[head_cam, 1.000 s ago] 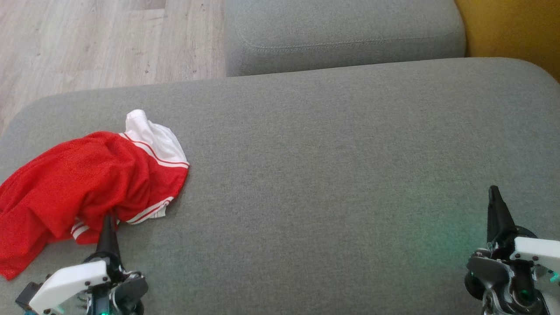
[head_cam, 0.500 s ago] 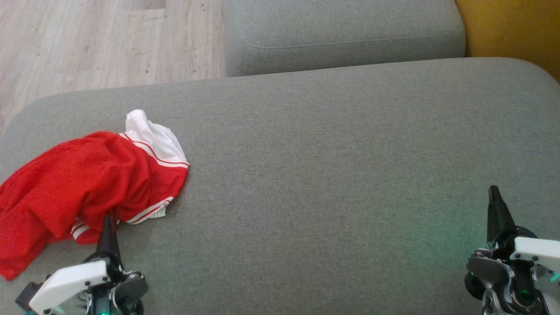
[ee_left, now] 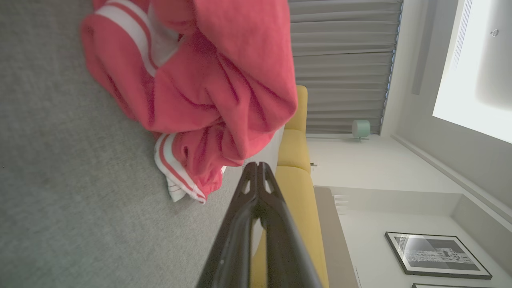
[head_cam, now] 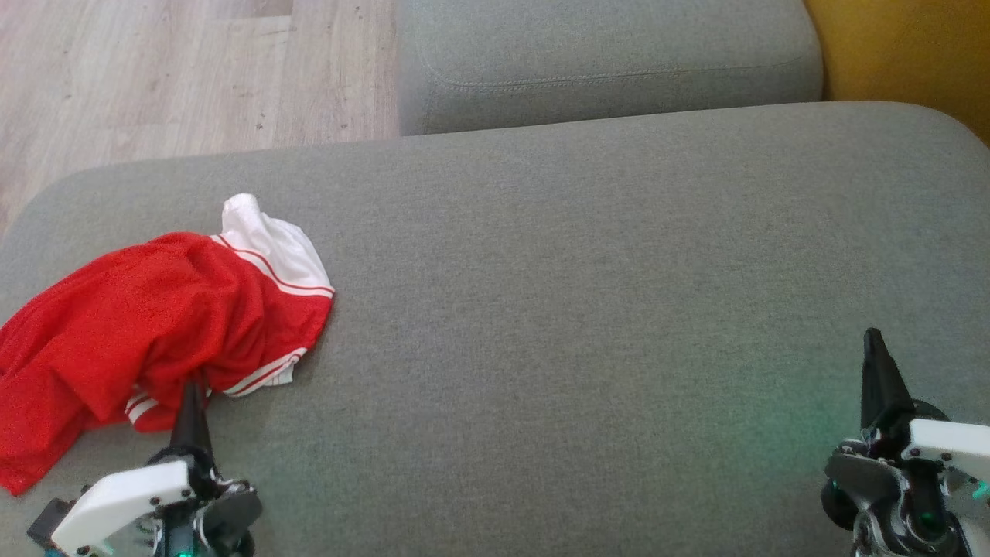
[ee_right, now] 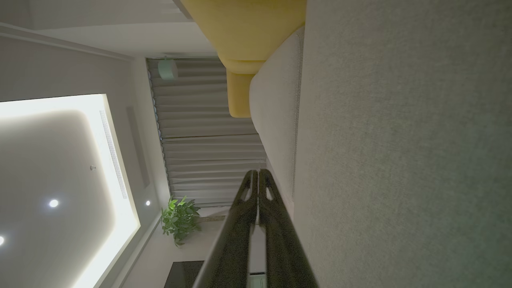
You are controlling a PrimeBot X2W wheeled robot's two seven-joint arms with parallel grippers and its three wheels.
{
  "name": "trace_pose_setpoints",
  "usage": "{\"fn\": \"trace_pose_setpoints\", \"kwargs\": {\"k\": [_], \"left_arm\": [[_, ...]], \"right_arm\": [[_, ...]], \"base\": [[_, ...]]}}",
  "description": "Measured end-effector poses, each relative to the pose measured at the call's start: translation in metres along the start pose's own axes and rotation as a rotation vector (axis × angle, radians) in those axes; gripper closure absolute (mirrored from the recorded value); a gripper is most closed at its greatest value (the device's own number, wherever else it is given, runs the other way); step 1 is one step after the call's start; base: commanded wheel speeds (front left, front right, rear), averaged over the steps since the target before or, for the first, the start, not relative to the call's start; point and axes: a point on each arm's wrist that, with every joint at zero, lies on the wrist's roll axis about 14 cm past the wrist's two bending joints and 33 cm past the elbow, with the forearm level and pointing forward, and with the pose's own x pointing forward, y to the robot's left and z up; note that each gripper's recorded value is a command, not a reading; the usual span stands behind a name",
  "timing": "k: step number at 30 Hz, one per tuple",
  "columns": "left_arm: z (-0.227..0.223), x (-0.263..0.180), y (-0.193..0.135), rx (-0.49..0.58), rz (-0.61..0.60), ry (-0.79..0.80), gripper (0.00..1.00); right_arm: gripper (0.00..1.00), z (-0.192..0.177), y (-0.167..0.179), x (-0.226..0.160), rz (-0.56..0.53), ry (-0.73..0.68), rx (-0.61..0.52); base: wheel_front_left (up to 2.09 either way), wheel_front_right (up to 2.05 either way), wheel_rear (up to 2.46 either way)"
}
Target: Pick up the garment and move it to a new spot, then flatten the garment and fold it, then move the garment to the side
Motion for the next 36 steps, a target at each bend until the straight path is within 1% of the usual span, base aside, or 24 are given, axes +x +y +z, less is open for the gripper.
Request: {"fn": "trace_pose_setpoints", "kwargs": {"k": [2, 3, 6, 8, 17, 25, 28, 31, 33, 34, 36], "left_arm": [[-0.001, -0.001, 0.005, -0.001, 0.016, 0.002, 1.00], [-0.002, -0.004, 0.013, -0.004, 0.039, 0.003, 0.00], [-0.003, -0.016, 0.038, -0.012, 0.111, 0.001, 0.00], [-0.002, -0.020, 0.043, -0.014, 0.127, -0.006, 0.00], [-0.001, -0.019, 0.040, -0.001, 0.117, -0.021, 0.00], [0.005, -0.019, 0.039, 0.012, 0.115, -0.051, 0.00], [0.008, -0.020, 0.039, 0.036, 0.117, -0.063, 0.00], [0.009, -0.020, 0.039, 0.037, 0.116, -0.071, 0.00], [0.012, -0.020, 0.035, 0.056, 0.106, -0.080, 0.00], [0.018, -0.018, 0.030, 0.068, 0.090, -0.100, 0.00], [0.019, -0.017, 0.027, 0.075, 0.084, -0.104, 0.00]], "right_arm": [[1.00, 0.000, -0.005, -0.001, -0.016, 0.000, 0.001], [0.00, 0.000, -0.013, -0.004, -0.039, 0.000, 0.004], [0.00, 0.000, -0.038, -0.016, -0.111, -0.004, 0.008], [0.00, 0.000, -0.041, -0.019, -0.123, -0.006, 0.007], [0.00, -0.002, -0.037, -0.017, -0.109, -0.013, -0.011], [0.00, -0.002, -0.036, -0.016, -0.107, -0.020, -0.056], [0.00, -0.001, -0.034, -0.016, -0.102, -0.024, -0.092], [0.00, -0.002, -0.031, -0.015, -0.095, -0.023, -0.117], [0.00, -0.002, -0.027, -0.013, -0.084, -0.022, -0.144], [0.00, -0.003, -0.022, -0.010, -0.069, -0.019, -0.179], [0.00, -0.003, -0.020, -0.010, -0.062, -0.022, -0.199]], "base": [[0.00, 0.00, 0.00], [0.00, 0.00, 0.00], [0.00, 0.00, 0.00], [0.00, 0.00, 0.00], [0.00, 0.00, 0.00], [0.00, 0.00, 0.00], [0.00, 0.00, 0.00], [0.00, 0.00, 0.00], [0.00, 0.00, 0.00], [0.00, 0.00, 0.00], [0.00, 0.00, 0.00]]}}
